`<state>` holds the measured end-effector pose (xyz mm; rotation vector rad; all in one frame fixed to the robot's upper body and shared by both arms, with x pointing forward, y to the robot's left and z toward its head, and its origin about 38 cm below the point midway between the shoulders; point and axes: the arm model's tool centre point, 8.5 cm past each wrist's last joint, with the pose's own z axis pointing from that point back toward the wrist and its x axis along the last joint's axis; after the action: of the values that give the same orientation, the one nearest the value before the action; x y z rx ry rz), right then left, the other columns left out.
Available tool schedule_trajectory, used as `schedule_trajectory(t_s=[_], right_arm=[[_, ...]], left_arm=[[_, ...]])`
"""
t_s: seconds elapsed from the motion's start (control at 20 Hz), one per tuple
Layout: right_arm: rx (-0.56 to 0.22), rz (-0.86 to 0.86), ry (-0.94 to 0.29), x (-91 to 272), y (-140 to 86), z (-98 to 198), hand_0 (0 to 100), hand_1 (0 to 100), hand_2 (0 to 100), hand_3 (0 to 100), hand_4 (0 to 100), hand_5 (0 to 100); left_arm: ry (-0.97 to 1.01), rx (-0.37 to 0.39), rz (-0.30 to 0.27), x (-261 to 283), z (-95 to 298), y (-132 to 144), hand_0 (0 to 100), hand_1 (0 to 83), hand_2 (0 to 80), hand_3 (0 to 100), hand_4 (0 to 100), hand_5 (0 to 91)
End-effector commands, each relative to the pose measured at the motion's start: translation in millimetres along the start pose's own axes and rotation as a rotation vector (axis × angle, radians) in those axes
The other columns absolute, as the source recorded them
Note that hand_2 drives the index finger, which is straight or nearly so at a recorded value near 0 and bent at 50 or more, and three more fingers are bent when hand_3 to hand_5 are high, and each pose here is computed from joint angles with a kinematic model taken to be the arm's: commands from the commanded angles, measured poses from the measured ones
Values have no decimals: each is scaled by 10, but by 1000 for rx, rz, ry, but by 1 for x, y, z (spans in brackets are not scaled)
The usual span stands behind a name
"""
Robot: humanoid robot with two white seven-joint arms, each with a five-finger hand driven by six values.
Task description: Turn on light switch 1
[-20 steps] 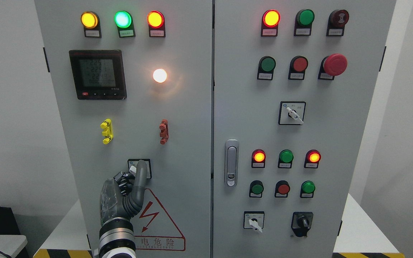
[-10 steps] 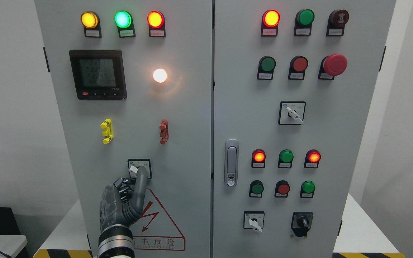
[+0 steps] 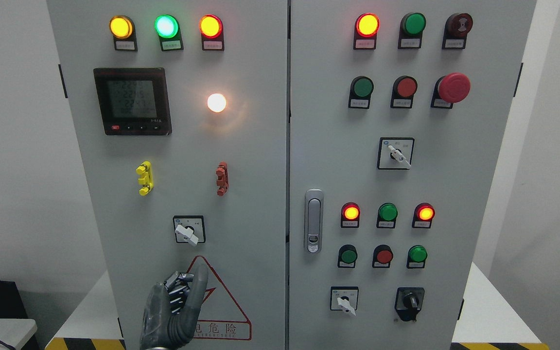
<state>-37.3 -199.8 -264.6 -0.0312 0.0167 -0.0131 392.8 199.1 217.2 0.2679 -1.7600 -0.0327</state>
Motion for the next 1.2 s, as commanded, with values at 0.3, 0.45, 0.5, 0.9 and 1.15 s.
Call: schedule_trajectory(t_s=[0.3,0.45,0.5,0.9,1.15], right_arm=[[1,-8,-1,1,0,0,120,389,0,0,0,0],[2,-8,-1,1,1,0,120,389,0,0,0,0],[2,-8,0,1,1,0,120,389,0,0,0,0],[1,-8,0,0,0,0,120,389,0,0,0,0],[2,-8,0,0,1,0,120,389,0,0,0,0]], left_arm=[[249,156,-50,-159,140,159,46,141,415,865,854,557],[341,208,-64,-210,186,194,43,131,361,731,768,505],[389,214,-55,-229,202,201,42,127,334,677,723,470],[737,178,50,-337,345,191,41,74,181,453,535,339],[977,182,98,-362,436,179,85,0,25,286,393,266]])
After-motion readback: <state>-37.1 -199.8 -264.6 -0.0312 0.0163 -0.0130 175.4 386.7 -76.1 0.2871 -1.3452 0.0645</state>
